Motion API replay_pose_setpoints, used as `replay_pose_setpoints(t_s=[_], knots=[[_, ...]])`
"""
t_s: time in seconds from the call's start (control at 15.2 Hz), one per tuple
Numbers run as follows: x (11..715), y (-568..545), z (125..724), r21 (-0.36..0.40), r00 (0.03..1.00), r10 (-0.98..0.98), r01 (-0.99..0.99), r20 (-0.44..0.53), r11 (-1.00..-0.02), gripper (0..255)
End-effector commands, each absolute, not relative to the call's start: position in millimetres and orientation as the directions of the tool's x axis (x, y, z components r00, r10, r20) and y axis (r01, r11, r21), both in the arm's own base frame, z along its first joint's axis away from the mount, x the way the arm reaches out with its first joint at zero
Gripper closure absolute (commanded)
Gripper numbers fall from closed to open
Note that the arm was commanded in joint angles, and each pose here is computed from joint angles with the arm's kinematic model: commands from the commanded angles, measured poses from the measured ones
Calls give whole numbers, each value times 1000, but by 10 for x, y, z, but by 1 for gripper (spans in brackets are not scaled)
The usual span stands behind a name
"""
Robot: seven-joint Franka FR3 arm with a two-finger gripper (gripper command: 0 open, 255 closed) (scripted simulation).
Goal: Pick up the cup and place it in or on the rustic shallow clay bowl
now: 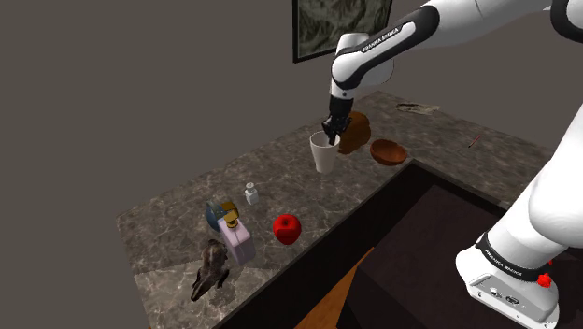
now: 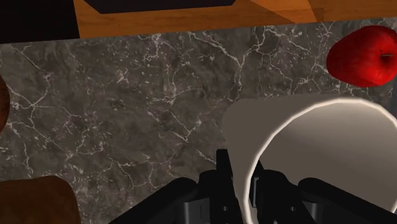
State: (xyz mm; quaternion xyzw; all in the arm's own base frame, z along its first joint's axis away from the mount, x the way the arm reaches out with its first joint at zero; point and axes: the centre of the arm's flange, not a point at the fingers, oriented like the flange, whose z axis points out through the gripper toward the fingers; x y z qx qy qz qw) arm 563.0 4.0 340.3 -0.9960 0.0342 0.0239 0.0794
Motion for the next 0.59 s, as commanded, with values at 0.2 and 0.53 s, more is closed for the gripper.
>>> replay_pose_setpoints(t_s=[0.2, 0.53], knots=[[5539, -615, 3454, -157, 997, -63, -71, -53, -985, 255], [5448, -1266, 3510, -157, 997, -63, -71, -53, -985, 255]])
